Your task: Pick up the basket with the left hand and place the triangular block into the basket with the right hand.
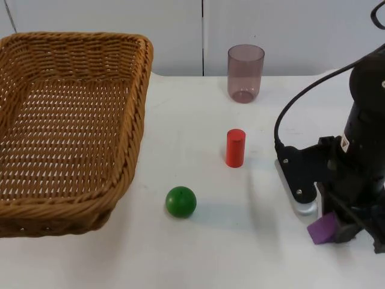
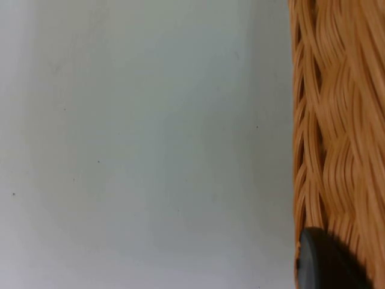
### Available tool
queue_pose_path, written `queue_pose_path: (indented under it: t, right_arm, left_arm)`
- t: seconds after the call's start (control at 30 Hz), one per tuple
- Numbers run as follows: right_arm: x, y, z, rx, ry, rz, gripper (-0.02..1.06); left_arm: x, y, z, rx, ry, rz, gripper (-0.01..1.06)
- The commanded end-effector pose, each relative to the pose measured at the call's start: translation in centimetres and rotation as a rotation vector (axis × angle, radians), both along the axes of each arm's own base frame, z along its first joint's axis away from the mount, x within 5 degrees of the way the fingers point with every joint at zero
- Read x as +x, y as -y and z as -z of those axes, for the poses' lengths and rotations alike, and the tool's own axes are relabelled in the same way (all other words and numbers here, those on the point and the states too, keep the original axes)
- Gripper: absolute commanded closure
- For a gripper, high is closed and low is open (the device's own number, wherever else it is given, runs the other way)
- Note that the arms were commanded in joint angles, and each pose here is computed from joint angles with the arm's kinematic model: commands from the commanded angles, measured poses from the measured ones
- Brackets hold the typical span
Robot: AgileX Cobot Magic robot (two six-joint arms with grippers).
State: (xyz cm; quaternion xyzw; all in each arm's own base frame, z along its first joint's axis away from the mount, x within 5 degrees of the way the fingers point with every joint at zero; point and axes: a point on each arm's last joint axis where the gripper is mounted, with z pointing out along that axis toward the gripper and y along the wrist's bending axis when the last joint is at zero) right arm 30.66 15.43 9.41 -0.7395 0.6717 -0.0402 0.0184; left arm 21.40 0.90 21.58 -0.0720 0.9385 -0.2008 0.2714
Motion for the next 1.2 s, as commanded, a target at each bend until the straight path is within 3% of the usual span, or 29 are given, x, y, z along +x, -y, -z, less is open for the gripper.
queue_pose_path:
  t: [0.0,0.03,0.3,0.47,0.5,0.53,0.63,0.87,0.97,1.17]
  right_arm:
    - [-0.1,-0.2,-0.2,0.0,-0.009,-0.009,0.96]
    - [-0.2,0.0,-0.4,-0.012,-0.011,-0.018,1.04]
    - [-0.9,0.6,-4.9,-0.024,0.017,0.045,1.05]
    - [-2.7,1.5,-10.2,0.031,0.048,0.306,1.05]
    - [-2.7,1.5,-10.2,0.031,0.048,0.306,1.05]
    - [-3.4,1.8,-11.6,0.047,0.059,0.421,1.05]
    - [-4.7,2.6,-14.0,0.07,0.073,0.591,1.05]
    - [-6.0,3.3,-16.6,0.128,0.114,0.738,1.05]
    - [-6.5,3.6,-18.0,0.187,0.153,0.803,1.05]
    - [-6.5,3.5,-18.2,0.227,0.163,0.927,1.05]
  left_arm:
    - [0.0,0.0,-0.3,-0.013,0.014,-0.013,1.05]
    - [0.0,0.0,-0.3,-0.013,0.014,-0.013,1.05]
    - [0.0,0.0,-0.3,-0.015,0.013,-0.012,1.05]
    - [0.0,0.1,-0.3,-0.016,0.012,-0.01,1.05]
    - [0.0,0.1,-0.3,-0.016,0.012,-0.01,1.05]
    - [0.0,0.1,-0.3,-0.016,0.012,-0.01,1.05]
    - [0.0,0.1,-0.3,-0.017,0.011,-0.009,1.05]
    - [0.0,0.1,-0.3,-0.017,0.011,-0.009,1.05]
    - [0.0,0.1,-0.3,-0.017,0.011,-0.009,1.05]
    - [0.0,0.1,-0.3,-0.015,0.011,-0.008,1.05]
